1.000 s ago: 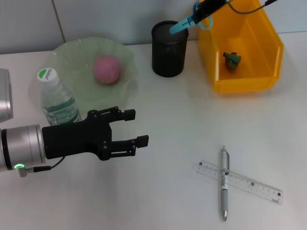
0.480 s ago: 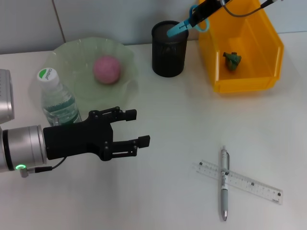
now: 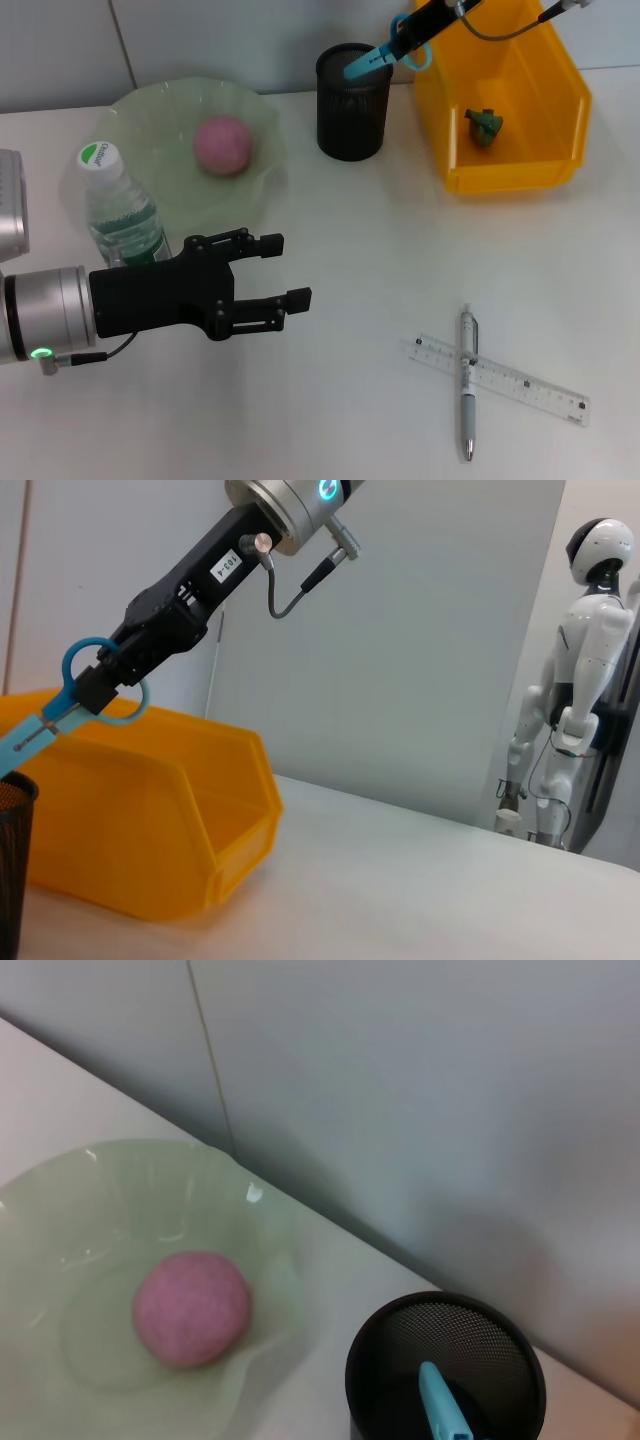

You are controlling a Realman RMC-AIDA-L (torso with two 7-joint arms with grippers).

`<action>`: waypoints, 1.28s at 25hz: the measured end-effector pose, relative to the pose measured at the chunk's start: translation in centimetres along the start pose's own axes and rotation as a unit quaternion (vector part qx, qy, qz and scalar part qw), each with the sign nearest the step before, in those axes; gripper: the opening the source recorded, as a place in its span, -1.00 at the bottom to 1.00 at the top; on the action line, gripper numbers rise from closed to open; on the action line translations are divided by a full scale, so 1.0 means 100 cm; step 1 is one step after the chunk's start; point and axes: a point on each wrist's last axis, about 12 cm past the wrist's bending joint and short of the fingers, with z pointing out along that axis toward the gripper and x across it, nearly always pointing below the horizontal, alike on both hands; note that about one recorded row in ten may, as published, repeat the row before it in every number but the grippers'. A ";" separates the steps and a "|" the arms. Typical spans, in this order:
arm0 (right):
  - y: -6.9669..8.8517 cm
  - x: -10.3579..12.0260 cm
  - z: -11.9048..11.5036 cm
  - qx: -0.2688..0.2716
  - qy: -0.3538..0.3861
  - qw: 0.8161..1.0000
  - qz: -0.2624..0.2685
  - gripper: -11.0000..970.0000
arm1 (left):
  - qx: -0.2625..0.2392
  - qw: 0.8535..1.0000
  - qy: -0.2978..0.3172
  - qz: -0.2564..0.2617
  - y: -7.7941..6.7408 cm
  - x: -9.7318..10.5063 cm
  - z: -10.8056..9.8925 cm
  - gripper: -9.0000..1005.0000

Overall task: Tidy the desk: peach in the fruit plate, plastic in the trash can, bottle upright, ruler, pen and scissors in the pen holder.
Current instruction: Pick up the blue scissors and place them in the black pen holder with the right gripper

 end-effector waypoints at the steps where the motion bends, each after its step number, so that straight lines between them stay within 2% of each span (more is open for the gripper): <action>1: 0.000 0.000 0.000 0.000 -0.001 1.000 0.000 -0.80 | 0.000 1.000 0.000 0.000 0.000 0.000 0.000 0.61; 32: 0.004 0.000 0.008 0.007 -0.012 1.000 0.001 -0.80 | 0.004 1.000 0.005 -0.004 0.001 -0.001 -0.001 0.61</action>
